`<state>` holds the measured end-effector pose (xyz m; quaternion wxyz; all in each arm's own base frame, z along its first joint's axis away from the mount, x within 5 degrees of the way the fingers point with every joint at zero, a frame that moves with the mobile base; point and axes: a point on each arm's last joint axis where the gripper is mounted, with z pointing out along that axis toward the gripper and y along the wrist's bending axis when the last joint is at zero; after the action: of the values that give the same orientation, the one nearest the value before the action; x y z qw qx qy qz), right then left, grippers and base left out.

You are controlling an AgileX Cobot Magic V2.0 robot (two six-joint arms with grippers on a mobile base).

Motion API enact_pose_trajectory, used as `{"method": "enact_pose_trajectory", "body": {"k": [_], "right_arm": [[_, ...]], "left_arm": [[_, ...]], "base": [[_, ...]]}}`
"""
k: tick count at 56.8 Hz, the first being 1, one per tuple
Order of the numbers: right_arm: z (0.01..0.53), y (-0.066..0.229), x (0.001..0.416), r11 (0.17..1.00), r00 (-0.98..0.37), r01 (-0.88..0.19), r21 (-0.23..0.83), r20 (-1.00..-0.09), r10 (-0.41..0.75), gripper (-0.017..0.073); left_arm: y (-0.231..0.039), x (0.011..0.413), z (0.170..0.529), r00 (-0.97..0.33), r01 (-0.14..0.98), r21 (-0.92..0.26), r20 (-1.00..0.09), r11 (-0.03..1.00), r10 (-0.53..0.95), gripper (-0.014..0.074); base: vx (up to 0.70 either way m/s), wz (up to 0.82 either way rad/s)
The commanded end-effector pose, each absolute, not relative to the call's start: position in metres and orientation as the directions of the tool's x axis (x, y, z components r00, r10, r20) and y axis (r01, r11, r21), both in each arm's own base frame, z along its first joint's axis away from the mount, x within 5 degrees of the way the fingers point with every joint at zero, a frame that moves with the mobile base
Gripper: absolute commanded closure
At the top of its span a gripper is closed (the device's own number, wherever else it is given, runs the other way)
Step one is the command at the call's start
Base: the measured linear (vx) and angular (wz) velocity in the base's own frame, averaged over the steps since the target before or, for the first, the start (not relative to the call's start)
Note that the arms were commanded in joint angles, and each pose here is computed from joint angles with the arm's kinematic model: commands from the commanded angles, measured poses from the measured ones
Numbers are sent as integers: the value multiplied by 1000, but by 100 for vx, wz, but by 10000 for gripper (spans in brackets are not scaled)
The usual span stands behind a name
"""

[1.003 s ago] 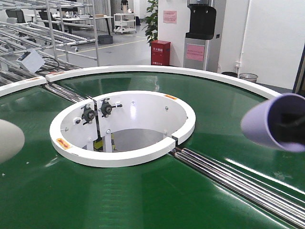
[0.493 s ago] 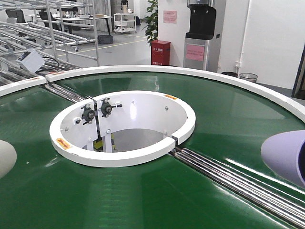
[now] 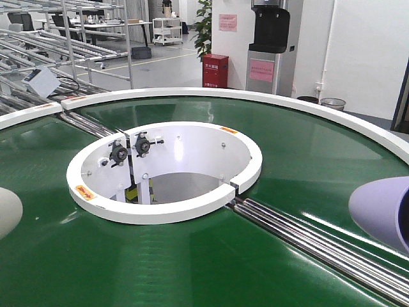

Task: Grab cup from conveyor and place in blue bin
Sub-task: 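Lift both cups off the conveyor and tilt them sideways, then hold both cups while the base drives to the blue bins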

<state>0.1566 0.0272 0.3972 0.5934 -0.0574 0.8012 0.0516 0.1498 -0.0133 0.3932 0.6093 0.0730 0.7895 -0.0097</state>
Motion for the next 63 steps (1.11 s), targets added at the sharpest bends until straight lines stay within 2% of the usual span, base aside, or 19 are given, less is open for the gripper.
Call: {"method": "enact_pose_trajectory", "body": {"k": [1,30,63], "right_arm": [[416,27,154,987,-168,-158,13,-986,-14,568],[416,27,154,987,-168,-158,13,-986,-14,568],[415,27,157,987,-178,-158,13,-984,-16,568]], "left_arm": [[-13,148,412,-130,111,64,-988,992,78,600],[-13,148,412,-130,111,64,-988,992,78,600],[-13,148,412,-130,111,64,-988,992,78,600]], "base": [[0,0],[-3,1],[-17,0]]}}
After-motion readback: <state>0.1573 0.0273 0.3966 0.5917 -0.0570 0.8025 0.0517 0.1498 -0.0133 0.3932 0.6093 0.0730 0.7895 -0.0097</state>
